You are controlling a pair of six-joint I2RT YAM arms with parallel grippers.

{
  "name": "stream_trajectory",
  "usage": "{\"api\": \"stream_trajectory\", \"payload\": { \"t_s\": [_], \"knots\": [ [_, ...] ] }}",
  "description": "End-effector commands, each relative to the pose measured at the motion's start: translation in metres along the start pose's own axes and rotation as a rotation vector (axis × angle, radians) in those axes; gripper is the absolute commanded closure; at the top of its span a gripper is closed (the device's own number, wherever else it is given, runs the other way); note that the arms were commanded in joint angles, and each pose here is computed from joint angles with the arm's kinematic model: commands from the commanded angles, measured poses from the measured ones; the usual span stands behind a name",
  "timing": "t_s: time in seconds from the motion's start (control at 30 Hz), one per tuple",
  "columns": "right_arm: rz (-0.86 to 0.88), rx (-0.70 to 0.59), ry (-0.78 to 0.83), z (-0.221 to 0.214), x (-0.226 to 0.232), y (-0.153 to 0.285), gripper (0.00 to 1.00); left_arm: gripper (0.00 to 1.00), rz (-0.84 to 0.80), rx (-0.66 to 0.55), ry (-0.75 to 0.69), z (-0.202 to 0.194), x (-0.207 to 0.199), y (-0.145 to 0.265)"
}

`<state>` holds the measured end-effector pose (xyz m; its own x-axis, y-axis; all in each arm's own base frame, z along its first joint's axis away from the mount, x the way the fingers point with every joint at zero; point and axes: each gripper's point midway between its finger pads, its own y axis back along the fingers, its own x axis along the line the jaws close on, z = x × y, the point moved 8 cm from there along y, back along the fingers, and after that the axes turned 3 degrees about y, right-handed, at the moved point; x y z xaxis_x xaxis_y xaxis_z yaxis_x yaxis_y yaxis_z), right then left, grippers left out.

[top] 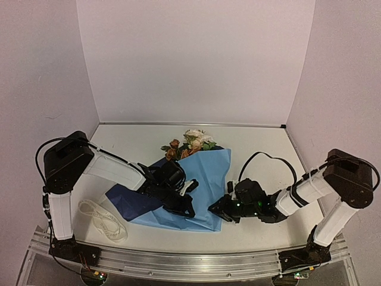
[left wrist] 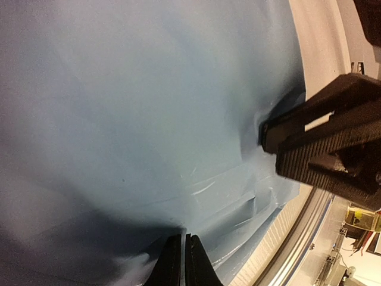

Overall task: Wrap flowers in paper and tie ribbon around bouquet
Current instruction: Press the fold line on the 2/3-folded wrapping paper.

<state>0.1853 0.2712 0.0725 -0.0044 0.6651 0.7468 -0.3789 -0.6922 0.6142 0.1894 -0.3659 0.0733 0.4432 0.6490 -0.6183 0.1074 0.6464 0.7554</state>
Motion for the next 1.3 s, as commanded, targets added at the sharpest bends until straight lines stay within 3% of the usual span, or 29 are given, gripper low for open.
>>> {"api": "stream_trajectory", "payload": {
  "t_s": [0.0, 0.33, 0.9, 1.0, 1.27],
  "knots": [
    [-0.051, -0.092, -0.058, 0.028, -0.008, -0.010, 0.80, 0.95, 0.224, 0.073, 0.069, -0.027, 0.044, -0.009],
    [-0.109, -0.169, -0.158, 0.072, -0.034, -0.020, 0.80, 0.98, 0.227, 0.075, 0.062, -0.030, 0.045, -0.006],
    [-0.057, -0.258, -0.307, 0.184, -0.028, -0.040, 0.80, 1.00, 0.238, 0.094, 0.032, -0.030, 0.045, -0.004],
    [-0.048, -0.278, -0.283, 0.192, -0.019, -0.031, 0.80, 1.00, 0.244, 0.092, 0.028, -0.028, 0.046, -0.001],
    [-0.026, -0.188, -0.121, 0.182, 0.015, 0.008, 0.79, 1.00, 0.215, 0.104, -0.022, -0.033, 0.046, 0.017]
  ]
}}
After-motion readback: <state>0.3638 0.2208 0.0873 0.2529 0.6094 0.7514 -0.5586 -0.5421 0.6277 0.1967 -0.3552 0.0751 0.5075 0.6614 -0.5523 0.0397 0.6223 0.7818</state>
